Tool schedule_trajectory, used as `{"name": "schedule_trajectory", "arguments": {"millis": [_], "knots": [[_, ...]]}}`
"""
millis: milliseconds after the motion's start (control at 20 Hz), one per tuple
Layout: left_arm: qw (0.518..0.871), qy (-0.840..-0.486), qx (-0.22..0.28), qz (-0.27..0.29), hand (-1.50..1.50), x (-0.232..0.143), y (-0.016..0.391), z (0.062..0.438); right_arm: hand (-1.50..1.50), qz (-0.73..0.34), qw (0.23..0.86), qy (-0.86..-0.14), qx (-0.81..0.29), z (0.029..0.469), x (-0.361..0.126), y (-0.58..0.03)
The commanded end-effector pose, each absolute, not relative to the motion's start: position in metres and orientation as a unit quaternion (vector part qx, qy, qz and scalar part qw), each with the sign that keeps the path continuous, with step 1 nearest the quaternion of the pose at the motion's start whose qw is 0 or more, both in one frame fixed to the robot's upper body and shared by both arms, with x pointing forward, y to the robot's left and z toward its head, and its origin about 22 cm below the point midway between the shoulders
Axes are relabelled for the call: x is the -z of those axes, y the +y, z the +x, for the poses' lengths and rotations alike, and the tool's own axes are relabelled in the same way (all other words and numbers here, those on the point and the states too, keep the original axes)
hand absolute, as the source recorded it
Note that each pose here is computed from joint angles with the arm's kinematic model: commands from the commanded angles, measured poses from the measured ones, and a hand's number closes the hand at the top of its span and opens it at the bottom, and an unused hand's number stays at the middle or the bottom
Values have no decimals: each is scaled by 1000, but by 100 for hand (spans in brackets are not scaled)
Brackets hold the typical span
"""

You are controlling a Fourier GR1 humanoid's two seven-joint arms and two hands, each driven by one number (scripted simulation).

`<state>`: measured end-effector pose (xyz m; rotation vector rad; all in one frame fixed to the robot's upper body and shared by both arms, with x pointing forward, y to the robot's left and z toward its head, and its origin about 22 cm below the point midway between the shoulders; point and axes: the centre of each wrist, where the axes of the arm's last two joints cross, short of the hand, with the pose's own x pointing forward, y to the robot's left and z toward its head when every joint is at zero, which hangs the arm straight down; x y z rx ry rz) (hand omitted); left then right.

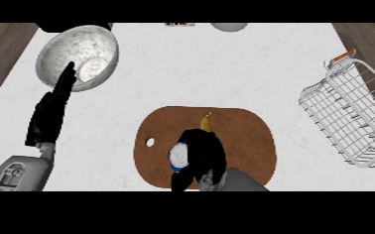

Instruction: Pick the can from the cutting board and place it in the tiered basket

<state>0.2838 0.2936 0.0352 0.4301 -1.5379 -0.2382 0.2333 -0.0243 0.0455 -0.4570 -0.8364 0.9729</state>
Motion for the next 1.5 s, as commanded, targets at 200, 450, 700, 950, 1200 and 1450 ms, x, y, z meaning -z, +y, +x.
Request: {"name": "schedule_trajectory", "arguments": {"millis": [200, 450, 700, 950, 1200, 1450], "knots": [[681, -695, 111, 202, 0, -39, 297, 284, 150, -395, 850, -298, -179, 344, -54, -119], [676, -705, 113, 182, 0, -47, 285, 292, 150, -466, 816, -336, -63, 388, -93, -135], [687, -693, 126, 177, 0, -36, 286, 283, 150, -567, 722, -395, 34, 416, -137, -160], [689, -694, 123, 172, 0, -37, 276, 286, 150, -648, 628, -422, 85, 435, -192, -157], [691, -690, 124, 179, 0, -42, 283, 291, 150, -713, 577, -386, 96, 449, -232, -149], [693, -687, 116, 186, 0, -34, 281, 293, 150, -742, 584, -324, 62, 458, -234, -144]]}}
